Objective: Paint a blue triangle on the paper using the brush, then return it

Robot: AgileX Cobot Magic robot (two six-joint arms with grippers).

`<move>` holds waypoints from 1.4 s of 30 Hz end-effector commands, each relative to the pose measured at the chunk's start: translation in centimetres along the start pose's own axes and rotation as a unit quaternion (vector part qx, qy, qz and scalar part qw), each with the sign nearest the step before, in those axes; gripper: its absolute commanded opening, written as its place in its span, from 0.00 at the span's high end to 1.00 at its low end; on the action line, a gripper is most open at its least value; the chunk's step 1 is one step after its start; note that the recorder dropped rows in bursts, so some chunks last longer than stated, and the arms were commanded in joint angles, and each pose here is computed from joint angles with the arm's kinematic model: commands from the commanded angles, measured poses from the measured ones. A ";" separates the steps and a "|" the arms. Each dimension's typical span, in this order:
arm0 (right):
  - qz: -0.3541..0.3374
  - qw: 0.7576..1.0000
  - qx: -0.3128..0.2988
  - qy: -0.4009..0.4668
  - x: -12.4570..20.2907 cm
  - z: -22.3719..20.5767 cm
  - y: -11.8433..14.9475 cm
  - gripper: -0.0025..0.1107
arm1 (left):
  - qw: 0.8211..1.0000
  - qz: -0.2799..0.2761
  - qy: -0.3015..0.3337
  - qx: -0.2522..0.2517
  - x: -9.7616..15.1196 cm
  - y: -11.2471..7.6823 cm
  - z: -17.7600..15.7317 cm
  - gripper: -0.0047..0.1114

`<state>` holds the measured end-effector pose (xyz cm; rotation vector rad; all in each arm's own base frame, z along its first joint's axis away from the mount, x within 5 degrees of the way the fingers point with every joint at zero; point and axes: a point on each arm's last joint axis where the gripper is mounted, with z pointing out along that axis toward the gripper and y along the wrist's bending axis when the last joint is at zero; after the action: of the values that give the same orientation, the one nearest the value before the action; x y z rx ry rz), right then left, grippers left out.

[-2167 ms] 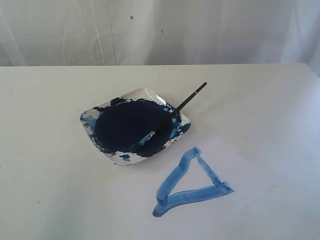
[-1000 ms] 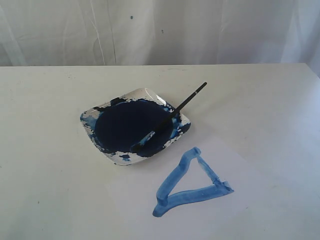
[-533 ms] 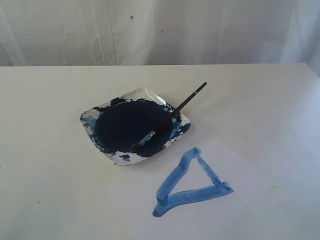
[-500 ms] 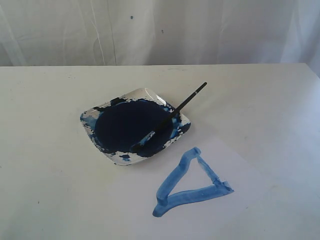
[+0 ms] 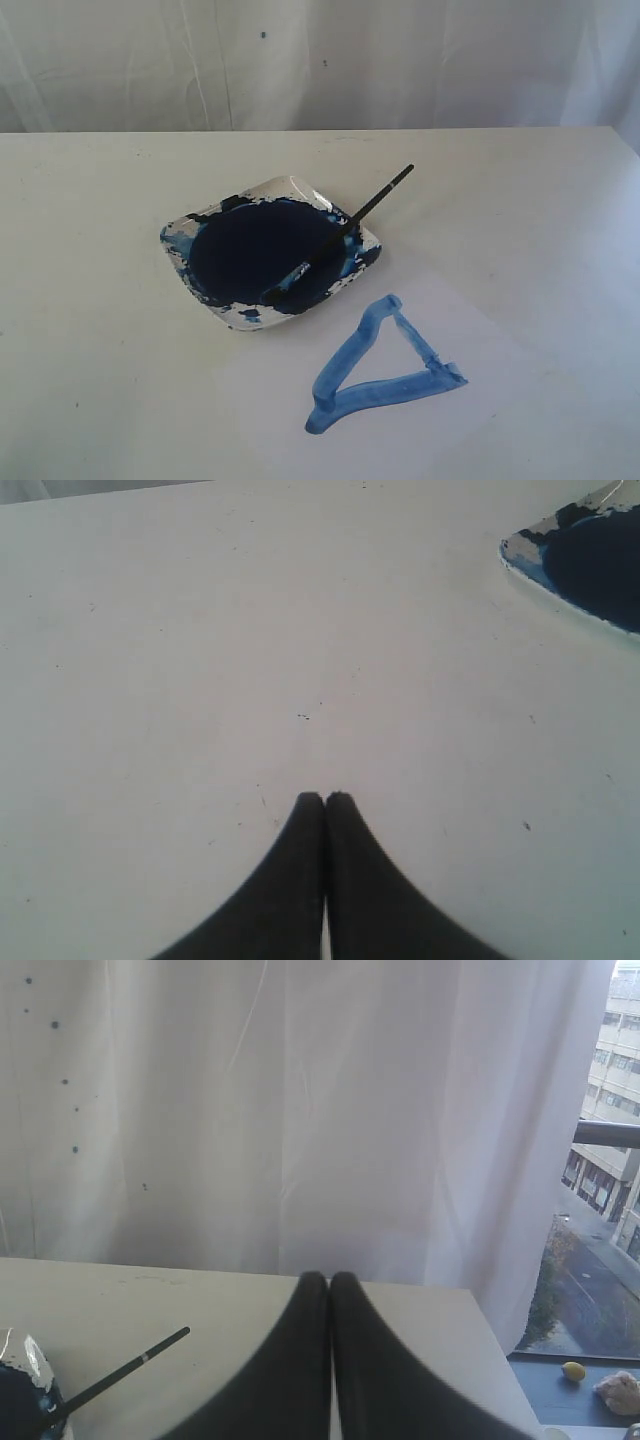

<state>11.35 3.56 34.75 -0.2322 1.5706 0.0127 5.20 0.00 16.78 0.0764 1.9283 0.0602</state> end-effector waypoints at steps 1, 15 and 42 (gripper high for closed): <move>-0.005 1.000 0.002 -0.001 0.0 -0.1 -0.1 0.98 | 1.000 -0.005 -0.002 -0.001 0.1 0.0 0.0 0.96; 0.033 0.994 0.083 -0.067 -1.0 -3.5 -3.6 0.98 | 1.000 -0.005 -0.002 -0.001 0.1 0.0 0.0 0.96; 0.059 0.977 -0.058 -0.195 6.6 -7.0 -0.2 0.98 | 1.000 -0.005 -0.002 -0.001 0.1 0.0 0.0 0.96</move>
<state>4.14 0.59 29.91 -0.1372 1.0891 0.1916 5.20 0.00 16.78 0.0764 1.9283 0.0602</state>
